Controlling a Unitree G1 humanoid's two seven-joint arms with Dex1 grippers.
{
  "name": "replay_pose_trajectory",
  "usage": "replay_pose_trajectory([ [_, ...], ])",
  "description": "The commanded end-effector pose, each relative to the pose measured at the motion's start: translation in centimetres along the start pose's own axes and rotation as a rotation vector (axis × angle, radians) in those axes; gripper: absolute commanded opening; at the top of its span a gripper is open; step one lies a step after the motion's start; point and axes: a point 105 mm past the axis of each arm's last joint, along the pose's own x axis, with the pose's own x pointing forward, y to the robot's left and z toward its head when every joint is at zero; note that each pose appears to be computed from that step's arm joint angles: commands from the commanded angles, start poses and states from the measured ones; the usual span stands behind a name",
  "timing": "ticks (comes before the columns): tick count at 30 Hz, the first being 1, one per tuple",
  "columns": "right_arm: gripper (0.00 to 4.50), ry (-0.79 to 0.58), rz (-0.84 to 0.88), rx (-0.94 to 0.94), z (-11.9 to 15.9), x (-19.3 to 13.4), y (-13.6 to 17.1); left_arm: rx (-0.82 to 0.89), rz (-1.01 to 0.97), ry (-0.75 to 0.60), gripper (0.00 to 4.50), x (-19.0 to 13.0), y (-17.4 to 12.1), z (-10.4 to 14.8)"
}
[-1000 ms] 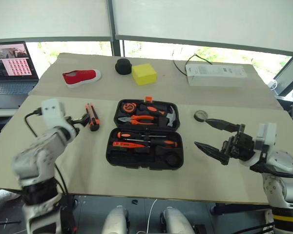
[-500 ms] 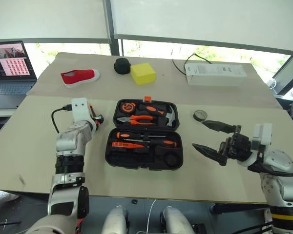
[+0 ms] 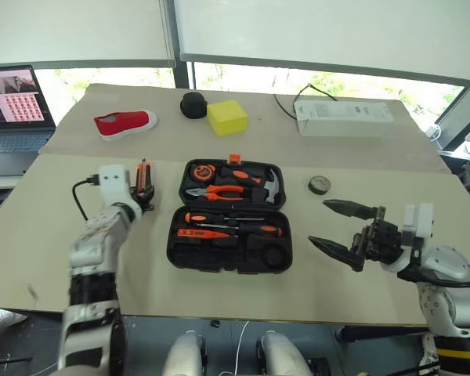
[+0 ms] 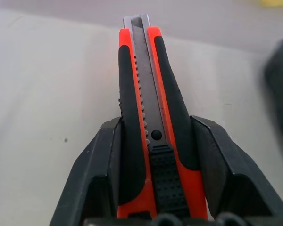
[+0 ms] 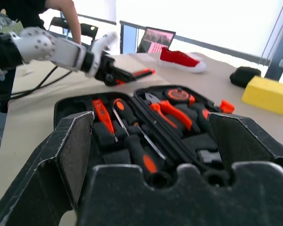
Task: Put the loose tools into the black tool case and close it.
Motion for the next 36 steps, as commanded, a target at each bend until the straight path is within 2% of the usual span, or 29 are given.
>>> replay_pose_trajectory([
  [1,4.5,0.029,0.007,-0.056,1.1,-1.1,0.2,0.22,-0.541,-0.171,1.74,-4.3,-5.2,4.7],
  [2,4.5,0.069,0.024,-0.046,0.8,-1.8,0.7,0.322,-0.763,-0.092,1.74,-6.3,-7.2,3.8],
  [4,4.5,0.12,0.046,-0.019,0.6,-2.9,1.5,0.512,-1.081,0.076,1.74,-9.2,-9.5,1.5],
  [6,4.5,0.147,0.059,-0.003,0.5,-3.3,2.0,0.601,-1.227,0.174,1.74,-10.2,-10.6,0.2],
  [8,4.5,0.159,0.065,0.001,0.4,-3.4,2.5,0.635,-1.302,0.216,1.74,-10.1,-11.7,-0.4],
  [14,4.5,0.146,0.058,0.009,0.6,-2.9,3.4,0.815,-1.307,0.26,1.74,-7.0,-13.8,-2.0],
  [18,4.5,0.143,0.046,0.017,0.8,-2.8,3.7,0.857,-1.28,0.283,1.74,-5.4,-14.7,-2.7],
  [28,4.5,0.137,0.018,0.016,1.0,-2.5,3.9,0.889,-1.292,0.384,1.74,-5.7,-14.7,-4.0],
  [31,4.5,0.134,0.014,0.016,1.0,-2.3,3.7,0.829,-1.282,0.409,1.74,-5.9,-14.9,-4.1],
  [33,4.5,0.133,0.014,0.016,1.0,-2.2,3.6,0.789,-1.283,0.36,2.75,-5.7,-15.5,-3.6],
  [34,4.5,0.133,0.013,0.016,0.9,-2.1,3.6,0.76,-1.287,0.311,2.94,-5.6,-16.0,-3.1],
  [36,4.5,0.131,0.014,0.017,0.9,-2.0,3.6,0.69,-1.302,0.19,3.72,-5.6,-16.8,-1.6],
])
